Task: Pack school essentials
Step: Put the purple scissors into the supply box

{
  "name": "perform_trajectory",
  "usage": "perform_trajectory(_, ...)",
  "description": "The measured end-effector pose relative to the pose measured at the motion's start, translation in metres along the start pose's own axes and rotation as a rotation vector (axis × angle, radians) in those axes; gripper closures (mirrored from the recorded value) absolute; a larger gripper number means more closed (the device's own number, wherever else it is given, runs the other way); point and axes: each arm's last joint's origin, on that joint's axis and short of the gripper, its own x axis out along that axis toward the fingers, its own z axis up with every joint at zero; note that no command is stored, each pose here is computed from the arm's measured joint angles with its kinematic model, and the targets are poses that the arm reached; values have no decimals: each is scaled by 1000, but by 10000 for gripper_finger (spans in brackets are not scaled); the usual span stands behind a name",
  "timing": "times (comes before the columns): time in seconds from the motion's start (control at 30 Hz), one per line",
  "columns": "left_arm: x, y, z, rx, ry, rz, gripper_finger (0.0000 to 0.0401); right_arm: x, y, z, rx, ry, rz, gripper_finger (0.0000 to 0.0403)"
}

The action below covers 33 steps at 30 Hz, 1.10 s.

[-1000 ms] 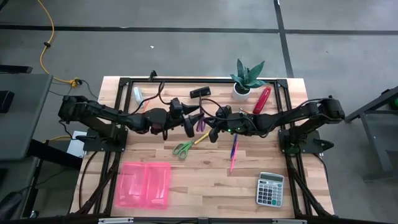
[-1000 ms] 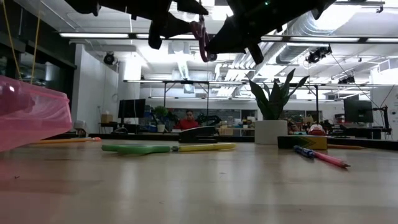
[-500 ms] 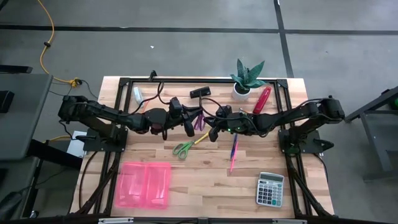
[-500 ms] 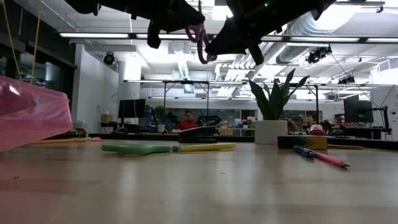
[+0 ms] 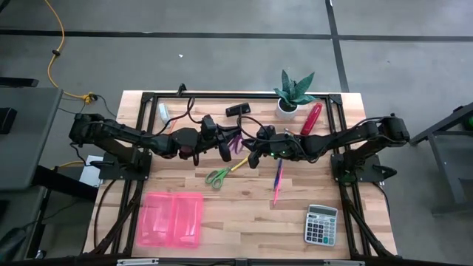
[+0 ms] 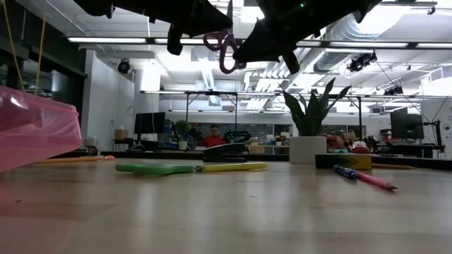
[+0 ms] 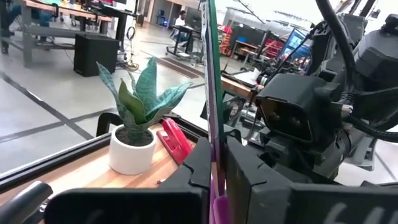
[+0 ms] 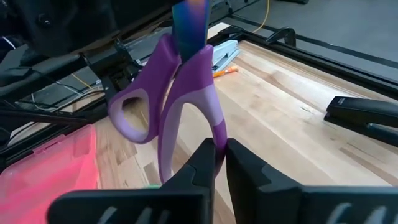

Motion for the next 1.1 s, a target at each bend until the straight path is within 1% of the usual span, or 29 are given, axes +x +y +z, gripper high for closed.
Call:
perform_trajectory(0.1,-2,1,2,25,5,1,401,0,0,0,36,2,2,361)
perform_trajectory(0.17,-5,1,4,39,23,0,399,0,0,-1,53,9,5,336)
perform_trajectory(0.33,-16,7,14,91,68,21,397,-1,-2,-3,42,37,-10,255)
perform_trajectory(0.4,-20,10,20,102,59,25,397,-2,-2,-1,28,29,-12,224)
perform_trajectory(0.5,-25,14,29,113,45,33,398,-3,-1,2,17,4,-1,194)
perform_trajectory(0.6,-27,18,36,104,28,24,398,-3,0,4,16,-9,22,183)
perform_trajectory(0.77,-27,18,38,98,29,-3,400,-3,0,5,12,-2,38,181)
perform_trajectory(0.87,-31,17,40,95,29,-29,400,-4,0,6,-16,4,65,181)
perform_trajectory(1.0,-44,16,51,96,27,-90,400,-9,1,10,-48,4,98,180)
perform_trajectory(1.1,-62,15,63,106,23,-144,400,-15,1,15,-65,0,111,180)
